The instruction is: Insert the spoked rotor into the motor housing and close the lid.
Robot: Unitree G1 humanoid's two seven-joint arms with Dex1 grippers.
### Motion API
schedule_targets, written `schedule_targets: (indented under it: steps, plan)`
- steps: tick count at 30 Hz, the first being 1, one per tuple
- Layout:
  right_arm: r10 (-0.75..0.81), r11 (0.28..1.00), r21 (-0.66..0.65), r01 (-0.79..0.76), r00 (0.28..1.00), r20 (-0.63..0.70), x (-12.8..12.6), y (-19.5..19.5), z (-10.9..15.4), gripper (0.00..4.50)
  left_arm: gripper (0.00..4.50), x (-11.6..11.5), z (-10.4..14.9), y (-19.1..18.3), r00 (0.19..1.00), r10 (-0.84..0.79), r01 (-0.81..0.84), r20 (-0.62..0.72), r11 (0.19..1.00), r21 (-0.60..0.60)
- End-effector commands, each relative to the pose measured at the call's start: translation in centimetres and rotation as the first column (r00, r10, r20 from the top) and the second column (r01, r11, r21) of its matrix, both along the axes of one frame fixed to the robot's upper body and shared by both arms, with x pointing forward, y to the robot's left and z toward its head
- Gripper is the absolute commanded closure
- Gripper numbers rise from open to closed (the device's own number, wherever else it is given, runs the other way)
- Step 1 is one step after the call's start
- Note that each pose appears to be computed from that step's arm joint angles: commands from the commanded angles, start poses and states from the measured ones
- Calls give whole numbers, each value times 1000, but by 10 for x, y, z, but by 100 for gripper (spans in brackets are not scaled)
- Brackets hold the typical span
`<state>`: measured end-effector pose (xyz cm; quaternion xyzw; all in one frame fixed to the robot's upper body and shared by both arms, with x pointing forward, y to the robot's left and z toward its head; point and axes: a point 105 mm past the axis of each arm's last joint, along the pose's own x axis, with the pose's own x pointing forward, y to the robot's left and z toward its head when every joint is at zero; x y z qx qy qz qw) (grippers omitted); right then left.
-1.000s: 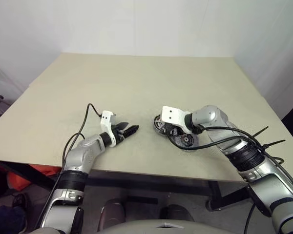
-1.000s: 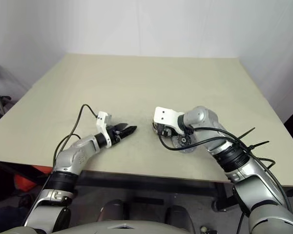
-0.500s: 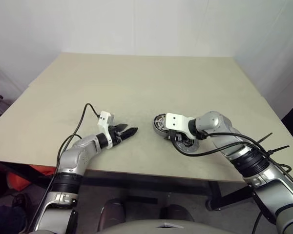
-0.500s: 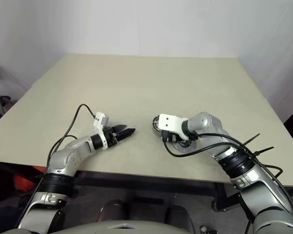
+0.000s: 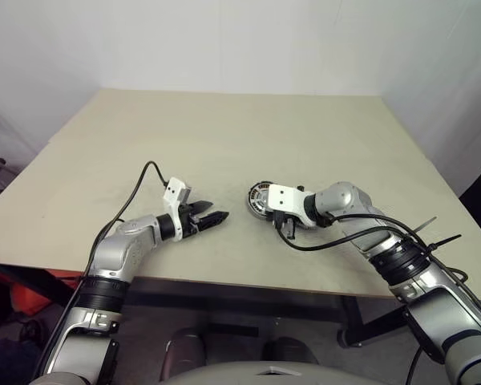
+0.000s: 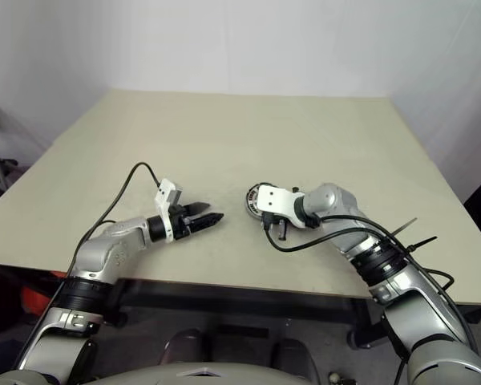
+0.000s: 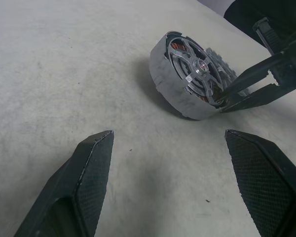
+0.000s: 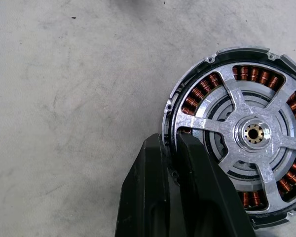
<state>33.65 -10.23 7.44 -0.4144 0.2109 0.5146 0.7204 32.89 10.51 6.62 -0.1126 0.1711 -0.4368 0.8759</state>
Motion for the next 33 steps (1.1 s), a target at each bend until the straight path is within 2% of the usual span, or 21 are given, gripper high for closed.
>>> schedule_targets:
  steps: [1,6,12,23,28,33]
  plan:
    - [-40,999,-21,41,998,49,12,-12,10,450,70,4,15,-6,998,-16,16,61,1000,-7]
    - [35,997,-73,-27,993,109,14,-17,28,450,70,3,13,-7,998,-6,7,56,1000,-13]
    - [133,989,-86,-123,984,120,8,-11,51,450,70,5,10,-7,999,6,-5,49,1000,-15]
    - [262,959,-129,-253,964,52,-21,2,30,450,70,5,5,-1,998,38,-38,41,999,-8]
    - [265,955,-149,-256,963,50,-19,-1,28,450,70,6,5,-1,998,42,-42,40,999,-6]
    - [184,977,-125,-175,981,65,1,0,26,450,70,5,4,-1,998,44,-44,41,999,-6]
